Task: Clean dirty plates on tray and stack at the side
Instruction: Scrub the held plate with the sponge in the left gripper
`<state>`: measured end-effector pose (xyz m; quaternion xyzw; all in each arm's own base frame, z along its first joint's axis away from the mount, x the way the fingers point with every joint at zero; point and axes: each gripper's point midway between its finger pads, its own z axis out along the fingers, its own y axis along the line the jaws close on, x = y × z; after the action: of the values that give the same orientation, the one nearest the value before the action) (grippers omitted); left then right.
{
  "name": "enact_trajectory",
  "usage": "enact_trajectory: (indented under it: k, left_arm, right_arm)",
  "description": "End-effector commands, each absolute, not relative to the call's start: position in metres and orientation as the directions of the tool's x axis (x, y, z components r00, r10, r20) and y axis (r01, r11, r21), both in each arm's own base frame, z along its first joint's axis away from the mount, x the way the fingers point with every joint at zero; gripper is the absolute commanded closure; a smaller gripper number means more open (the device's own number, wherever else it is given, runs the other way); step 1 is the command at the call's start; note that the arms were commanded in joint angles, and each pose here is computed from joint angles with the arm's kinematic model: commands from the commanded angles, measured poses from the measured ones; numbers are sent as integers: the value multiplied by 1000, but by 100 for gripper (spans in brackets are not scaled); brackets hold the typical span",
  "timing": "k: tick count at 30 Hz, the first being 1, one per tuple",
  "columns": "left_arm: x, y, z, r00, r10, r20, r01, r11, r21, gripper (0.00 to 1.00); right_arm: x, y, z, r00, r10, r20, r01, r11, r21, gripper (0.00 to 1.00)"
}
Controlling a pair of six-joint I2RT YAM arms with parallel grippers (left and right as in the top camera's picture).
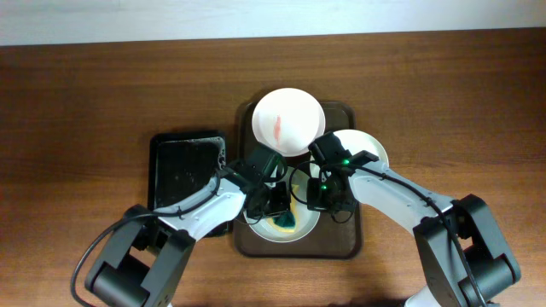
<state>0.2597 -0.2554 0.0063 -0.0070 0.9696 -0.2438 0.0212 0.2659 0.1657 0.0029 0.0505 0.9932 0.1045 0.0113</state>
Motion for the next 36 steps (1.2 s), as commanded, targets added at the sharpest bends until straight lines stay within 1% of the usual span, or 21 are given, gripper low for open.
enact_trajectory:
  k: [1, 3, 4, 6, 7, 9, 12, 14, 16, 18, 22, 24, 25, 27, 29, 31, 32, 33, 34, 35, 36]
  left_arm:
    - [264, -197, -33, -987, -159, 11, -156, 954, -255, 100]
    - [276, -146, -29, -972, -231, -37, -228, 970, -84, 100]
    - [285, -128, -24, -974, -213, -75, -211, 977, -31, 100]
    - [298, -109, -9, -973, -194, -123, -201, 979, 44, 100]
    - [306, -111, -1, -975, -168, -147, -177, 983, 47, 100]
    - [311, -126, 3, -976, -152, -156, -154, 988, -3, 100]
    - [306, -184, 2, -989, -107, -103, -78, 964, -252, 100]
    - [299, -224, 7, -994, -50, -96, -6, 910, -414, 100]
    - [292, -263, 18, -993, 4, -116, 64, 849, -524, 100]
    - [292, -275, 20, -991, 12, -137, 85, 837, -541, 100]
    - [288, -279, 6, -995, 11, -102, 65, 840, -539, 100]
    - [285, -273, -14, -998, 7, -67, 40, 861, -507, 98]
    - [289, -261, -27, -997, 3, -74, 36, 891, -452, 99]
    - [296, -225, -38, -995, -33, -98, -2, 953, -304, 100]
    - [304, -171, -35, -990, -99, -104, -90, 991, -94, 100]
    - [311, -122, -13, -981, -140, -137, -155, 983, 101, 100]
    - [316, -107, 3, -976, -142, -168, -170, 971, 168, 100]
    - [320, -103, 16, -973, -127, -191, -163, 968, 191, 100]
    - [323, -104, 26, -971, -118, -206, -157, 970, 184, 100]
    - [325, -108, 38, -968, -118, -221, -155, 975, 161, 100]
    - [323, -118, 54, -966, -125, -225, -148, 985, 92, 100]
  right_arm:
    - [264, 145, -8, -991, 133, -19, 130, 985, 111, 96]
    - [264, 145, -8, -991, 133, -19, 130, 985, 111, 96]
    - [264, 145, -8, -991, 133, -19, 130, 985, 110, 96]
    - [263, 145, -8, -991, 133, -16, 130, 986, 108, 96]
    - [263, 145, -9, -991, 133, -15, 130, 986, 108, 96]
    - [263, 145, -9, -991, 133, -15, 130, 986, 108, 96]
    - [263, 145, -9, -991, 132, -16, 130, 986, 108, 96]
    - [263, 145, -8, -992, 123, -17, 121, 987, 108, 96]
    - [263, 145, -8, -993, 116, -19, 113, 988, 109, 96]
    - [263, 145, -8, -993, 113, -19, 110, 988, 108, 96]
    - [263, 145, -8, -993, 113, -19, 111, 988, 108, 96]
    - [263, 145, -9, -993, 113, -18, 111, 988, 108, 96]
    - [263, 145, -9, -993, 113, -18, 111, 988, 108, 96]
    - [262, 145, -9, -993, 113, -16, 111, 988, 106, 96]
    - [262, 145, -9, -993, 113, -15, 111, 988, 106, 96]
    - [262, 145, -9, -993, 113, -15, 111, 988, 106, 96]
    - [262, 145, -9, -993, 114, -15, 111, 988, 106, 96]
    - [262, 145, -9, -993, 113, -15, 111, 988, 106, 96]
    - [262, 145, -9, -993, 113, -15, 111, 988, 106, 96]
    - [261, 144, -9, -993, 113, -12, 111, 988, 104, 96]
    - [261, 144, -9, -994, 113, -9, 112, 989, 102, 96]
